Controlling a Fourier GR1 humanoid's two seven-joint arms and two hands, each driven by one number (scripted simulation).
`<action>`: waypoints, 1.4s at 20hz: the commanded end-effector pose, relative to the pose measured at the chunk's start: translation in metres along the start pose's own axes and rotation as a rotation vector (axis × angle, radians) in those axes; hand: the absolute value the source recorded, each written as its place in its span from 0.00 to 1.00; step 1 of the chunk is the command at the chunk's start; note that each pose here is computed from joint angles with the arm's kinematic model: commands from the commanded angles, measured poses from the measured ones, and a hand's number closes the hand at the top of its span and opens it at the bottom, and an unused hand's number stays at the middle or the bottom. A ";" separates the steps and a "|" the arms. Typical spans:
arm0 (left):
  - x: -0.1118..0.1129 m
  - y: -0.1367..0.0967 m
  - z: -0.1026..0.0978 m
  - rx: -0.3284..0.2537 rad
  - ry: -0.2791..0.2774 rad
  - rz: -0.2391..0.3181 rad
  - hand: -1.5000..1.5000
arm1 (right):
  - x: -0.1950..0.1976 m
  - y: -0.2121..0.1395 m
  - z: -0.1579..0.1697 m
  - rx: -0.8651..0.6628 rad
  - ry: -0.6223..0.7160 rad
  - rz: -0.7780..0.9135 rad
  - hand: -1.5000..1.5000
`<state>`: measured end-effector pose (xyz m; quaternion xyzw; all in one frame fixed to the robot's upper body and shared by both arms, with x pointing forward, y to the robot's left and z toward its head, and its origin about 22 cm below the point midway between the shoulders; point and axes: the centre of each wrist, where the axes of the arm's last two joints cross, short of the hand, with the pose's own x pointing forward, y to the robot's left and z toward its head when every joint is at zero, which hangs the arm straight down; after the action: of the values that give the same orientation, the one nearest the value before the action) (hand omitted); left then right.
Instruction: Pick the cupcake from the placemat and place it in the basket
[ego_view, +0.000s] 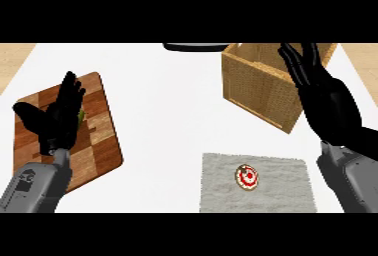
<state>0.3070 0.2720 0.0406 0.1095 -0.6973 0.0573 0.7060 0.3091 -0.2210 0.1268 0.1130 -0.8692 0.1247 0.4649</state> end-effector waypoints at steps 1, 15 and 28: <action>0.000 0.007 0.006 -0.045 -0.036 -0.053 0.50 | 0.005 -0.008 0.013 -0.106 0.072 0.050 1.00; 0.012 -0.005 0.022 -0.433 -0.171 -0.177 0.50 | -0.060 0.119 0.097 -0.522 0.341 0.494 0.00; 0.017 0.007 0.022 -0.398 -0.166 -0.207 0.50 | -0.066 0.043 0.130 -0.393 0.883 1.070 0.00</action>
<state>0.2840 0.2713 0.0561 0.0404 -0.7362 -0.1613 0.6560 0.2321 -0.2035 -0.0047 -0.4392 -0.6253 0.1463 0.6283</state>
